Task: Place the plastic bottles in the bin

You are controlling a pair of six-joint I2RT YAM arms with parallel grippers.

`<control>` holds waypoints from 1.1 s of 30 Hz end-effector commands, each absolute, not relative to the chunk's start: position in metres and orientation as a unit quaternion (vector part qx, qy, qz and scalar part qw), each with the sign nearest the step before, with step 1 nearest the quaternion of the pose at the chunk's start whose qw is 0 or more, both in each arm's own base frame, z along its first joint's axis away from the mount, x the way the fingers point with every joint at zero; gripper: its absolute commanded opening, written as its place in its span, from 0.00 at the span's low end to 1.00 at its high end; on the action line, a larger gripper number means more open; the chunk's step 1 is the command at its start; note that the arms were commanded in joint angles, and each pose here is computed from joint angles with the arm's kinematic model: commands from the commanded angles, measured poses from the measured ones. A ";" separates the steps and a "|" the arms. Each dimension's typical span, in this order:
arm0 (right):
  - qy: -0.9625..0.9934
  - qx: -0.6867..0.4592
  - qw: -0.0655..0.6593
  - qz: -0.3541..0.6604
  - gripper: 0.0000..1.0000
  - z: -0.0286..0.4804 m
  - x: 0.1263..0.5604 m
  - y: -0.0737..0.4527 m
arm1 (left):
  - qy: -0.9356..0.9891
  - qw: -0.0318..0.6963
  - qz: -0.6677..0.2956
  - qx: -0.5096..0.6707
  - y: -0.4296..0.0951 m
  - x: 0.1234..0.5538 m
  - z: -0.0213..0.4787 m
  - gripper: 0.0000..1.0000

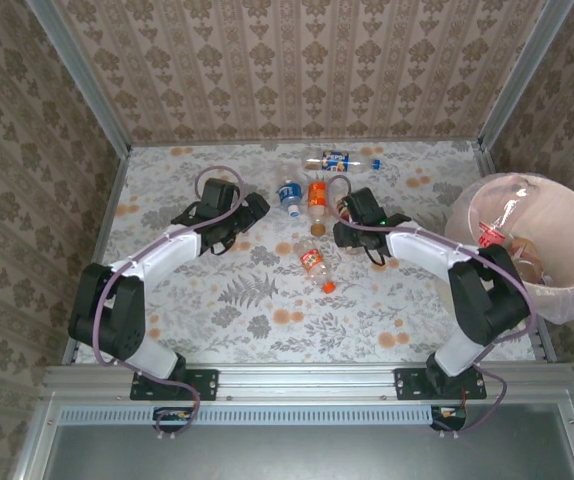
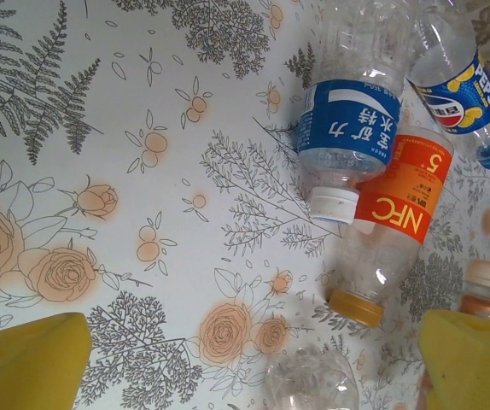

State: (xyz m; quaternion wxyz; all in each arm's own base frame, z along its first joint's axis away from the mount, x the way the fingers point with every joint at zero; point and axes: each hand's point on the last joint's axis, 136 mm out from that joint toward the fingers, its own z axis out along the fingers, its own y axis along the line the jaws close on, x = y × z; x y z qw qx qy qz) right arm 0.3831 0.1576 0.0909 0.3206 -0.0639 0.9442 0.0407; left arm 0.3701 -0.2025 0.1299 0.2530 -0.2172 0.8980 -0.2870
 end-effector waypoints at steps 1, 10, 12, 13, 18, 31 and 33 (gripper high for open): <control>0.924 -0.053 0.375 0.051 0.47 0.121 0.387 0.154 | 0.900 0.262 -0.289 -0.196 -0.218 0.372 0.142 1.00; 0.883 -0.016 0.459 0.092 0.46 0.180 0.379 0.146 | 0.911 0.289 -0.245 -0.161 -0.228 0.363 0.154 1.00; 0.875 -0.012 0.474 0.098 0.45 0.191 0.377 0.144 | 0.912 0.294 -0.242 -0.155 -0.234 0.359 0.155 1.00; 0.871 -0.010 0.481 0.102 0.45 0.199 0.376 0.143 | 0.912 0.295 -0.240 -0.152 -0.238 0.356 0.155 1.00; 0.864 -0.003 0.492 0.112 0.45 0.230 0.367 0.137 | 0.915 0.302 -0.230 -0.134 -0.254 0.347 0.155 1.00; 0.847 0.019 0.519 0.110 0.43 0.315 0.337 0.088 | 0.914 0.329 -0.228 -0.065 -0.303 0.317 0.158 1.00; 0.844 0.029 0.524 0.108 0.43 0.327 0.329 0.074 | 0.915 0.327 -0.230 -0.059 -0.308 0.313 0.158 1.00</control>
